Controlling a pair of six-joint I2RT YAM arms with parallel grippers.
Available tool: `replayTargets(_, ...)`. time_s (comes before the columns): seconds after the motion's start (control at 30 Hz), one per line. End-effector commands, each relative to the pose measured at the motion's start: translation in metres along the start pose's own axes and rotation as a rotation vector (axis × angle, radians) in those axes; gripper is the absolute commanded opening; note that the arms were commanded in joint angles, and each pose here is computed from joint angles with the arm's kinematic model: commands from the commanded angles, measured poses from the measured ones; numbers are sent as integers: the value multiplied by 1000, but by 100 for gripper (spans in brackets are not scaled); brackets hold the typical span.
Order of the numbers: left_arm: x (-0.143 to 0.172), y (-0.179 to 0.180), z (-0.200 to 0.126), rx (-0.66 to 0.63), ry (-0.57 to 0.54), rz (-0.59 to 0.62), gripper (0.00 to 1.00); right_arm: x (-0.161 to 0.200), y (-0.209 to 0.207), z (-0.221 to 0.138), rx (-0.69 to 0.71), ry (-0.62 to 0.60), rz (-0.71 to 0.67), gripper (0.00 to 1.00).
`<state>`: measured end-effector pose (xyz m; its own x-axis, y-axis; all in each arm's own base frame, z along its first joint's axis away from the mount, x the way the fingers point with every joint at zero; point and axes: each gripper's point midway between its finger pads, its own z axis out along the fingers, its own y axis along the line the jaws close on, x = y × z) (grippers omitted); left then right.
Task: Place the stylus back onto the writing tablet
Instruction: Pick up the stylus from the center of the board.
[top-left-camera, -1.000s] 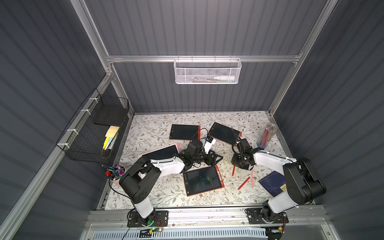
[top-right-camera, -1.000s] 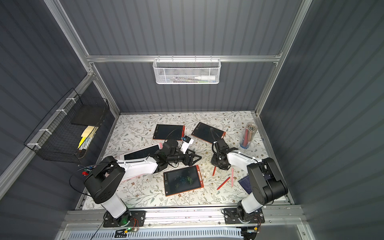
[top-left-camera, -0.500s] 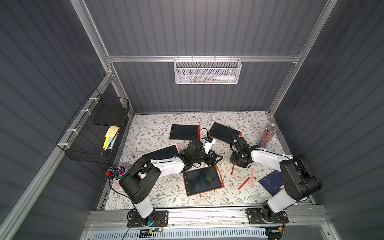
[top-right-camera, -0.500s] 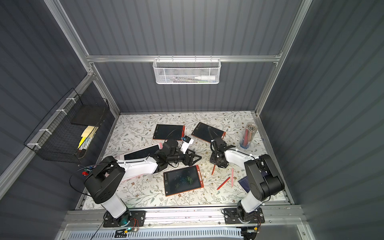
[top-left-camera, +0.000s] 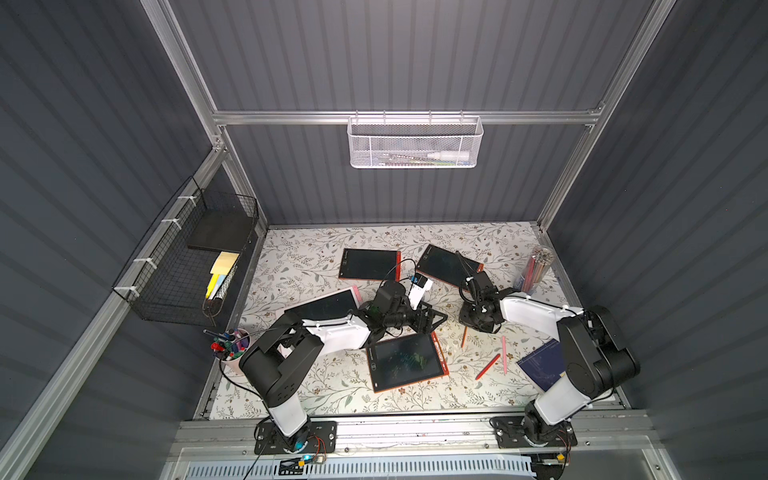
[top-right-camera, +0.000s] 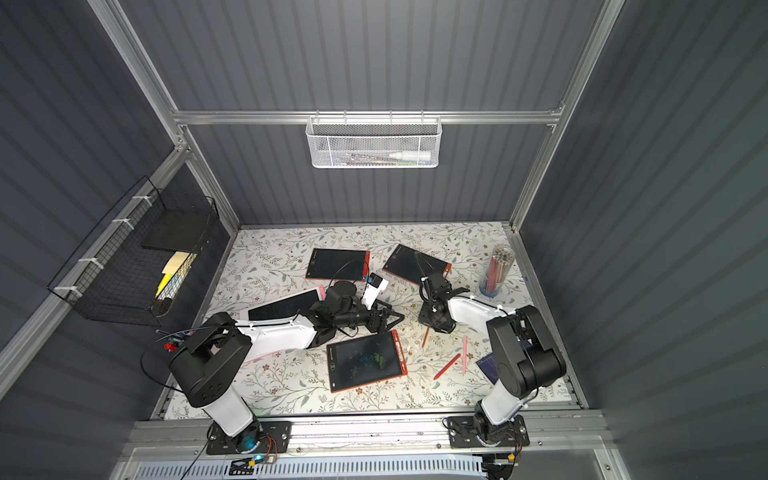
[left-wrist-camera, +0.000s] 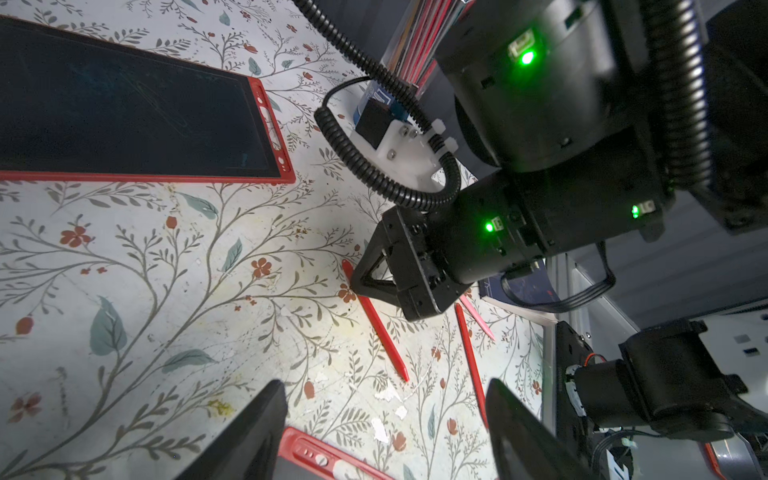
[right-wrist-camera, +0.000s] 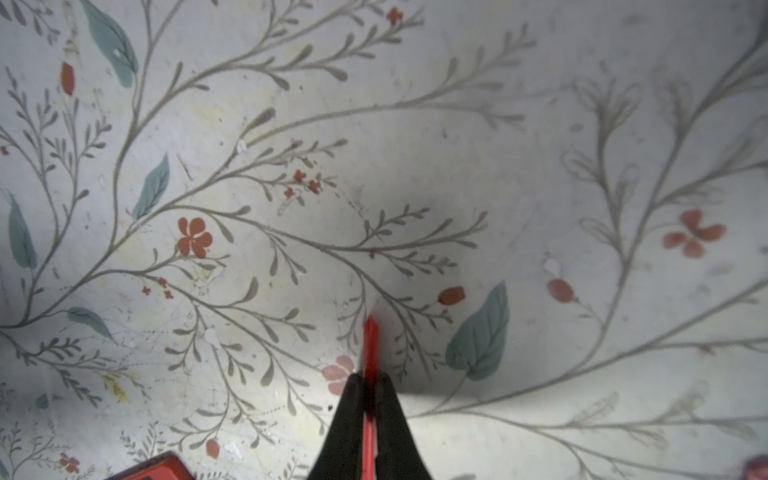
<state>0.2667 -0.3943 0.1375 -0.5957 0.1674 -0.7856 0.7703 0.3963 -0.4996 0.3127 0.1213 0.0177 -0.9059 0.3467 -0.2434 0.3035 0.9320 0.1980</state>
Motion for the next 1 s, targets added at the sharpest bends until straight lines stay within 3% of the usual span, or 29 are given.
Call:
replayTargets(0.0, 9, -1, 3, 19, 18, -11, 77, 5, -3, 5, 34, 36, -18, 11)
replayTargets(0.5, 13, 0, 1, 13, 19, -20, 77, 10, -5, 16, 72, 92, -38, 15)
replayTargets(0.97, 15, -4, -1, 33, 14, -29, 77, -2, 4, 3, 27, 32, -51, 7)
